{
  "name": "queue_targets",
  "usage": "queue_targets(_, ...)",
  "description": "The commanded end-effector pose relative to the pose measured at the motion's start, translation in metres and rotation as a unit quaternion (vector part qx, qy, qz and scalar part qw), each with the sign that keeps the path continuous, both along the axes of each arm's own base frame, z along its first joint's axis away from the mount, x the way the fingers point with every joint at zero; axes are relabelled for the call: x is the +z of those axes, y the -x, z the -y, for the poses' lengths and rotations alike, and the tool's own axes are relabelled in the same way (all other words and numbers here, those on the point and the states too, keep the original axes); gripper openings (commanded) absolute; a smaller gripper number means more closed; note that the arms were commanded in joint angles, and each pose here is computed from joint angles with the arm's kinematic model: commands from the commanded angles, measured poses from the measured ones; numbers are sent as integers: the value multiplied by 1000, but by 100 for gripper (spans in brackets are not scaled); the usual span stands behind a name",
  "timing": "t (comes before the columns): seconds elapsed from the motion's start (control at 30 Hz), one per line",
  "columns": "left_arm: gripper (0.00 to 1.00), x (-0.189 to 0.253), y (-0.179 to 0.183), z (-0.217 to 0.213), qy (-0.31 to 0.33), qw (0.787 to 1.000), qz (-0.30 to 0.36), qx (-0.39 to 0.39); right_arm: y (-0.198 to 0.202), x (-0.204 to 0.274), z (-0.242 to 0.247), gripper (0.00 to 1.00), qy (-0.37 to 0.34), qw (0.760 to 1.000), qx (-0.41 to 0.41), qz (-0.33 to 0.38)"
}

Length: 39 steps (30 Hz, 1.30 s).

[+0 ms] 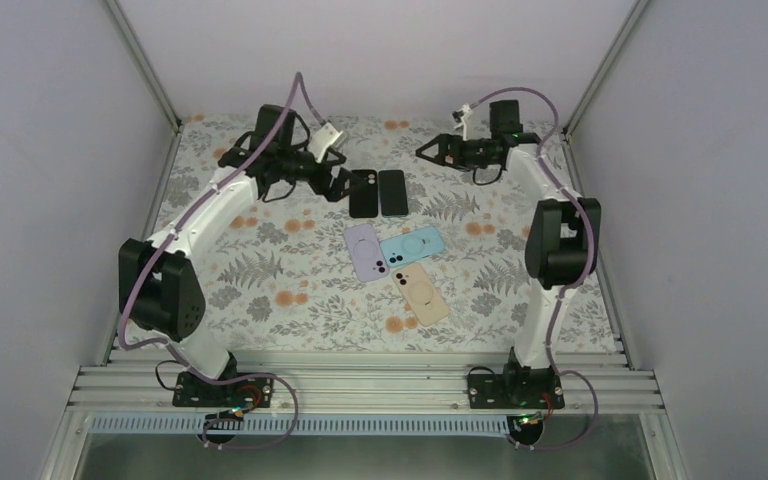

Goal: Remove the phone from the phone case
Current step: Place the phone at the center of the board, then pick up the phone at the center of the board.

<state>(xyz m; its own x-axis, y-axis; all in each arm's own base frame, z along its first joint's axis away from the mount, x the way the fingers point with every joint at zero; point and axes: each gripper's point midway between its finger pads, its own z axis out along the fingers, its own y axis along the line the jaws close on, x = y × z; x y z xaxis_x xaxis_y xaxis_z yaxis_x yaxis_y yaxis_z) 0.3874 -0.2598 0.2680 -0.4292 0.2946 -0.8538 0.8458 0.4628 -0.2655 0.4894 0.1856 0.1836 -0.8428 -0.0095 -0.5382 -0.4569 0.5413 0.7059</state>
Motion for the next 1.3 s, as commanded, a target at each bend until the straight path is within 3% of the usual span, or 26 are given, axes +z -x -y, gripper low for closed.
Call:
queue_targets(0.0, 100, -43, 19, -1, -106, 994, 22, -20, 4, 20, 22, 99, 16, 999, -19, 45)
queue_targets(0.23, 100, -105, 15, 16, -284, 956, 77, -22, 12, 37, 32, 99, 37, 995, -33, 87)
queue_targets(0.43, 100, -131, 3, 35, -368, 923, 113, -27, 14, 46, 40, 99, 66, 990, -52, 115)
queue_targets(0.63, 100, -144, -14, 47, -395, 909, 128, -26, 17, 49, 48, 99, 80, 986, -65, 128)
queue_targets(0.9, 100, -160, -39, 57, -454, 873, 179, -15, 15, 53, 49, 99, 77, 986, -67, 131)
queue_targets(1.27, 100, -186, -52, 69, -479, 860, 171, -40, 14, 48, 49, 99, 72, 987, -65, 125)
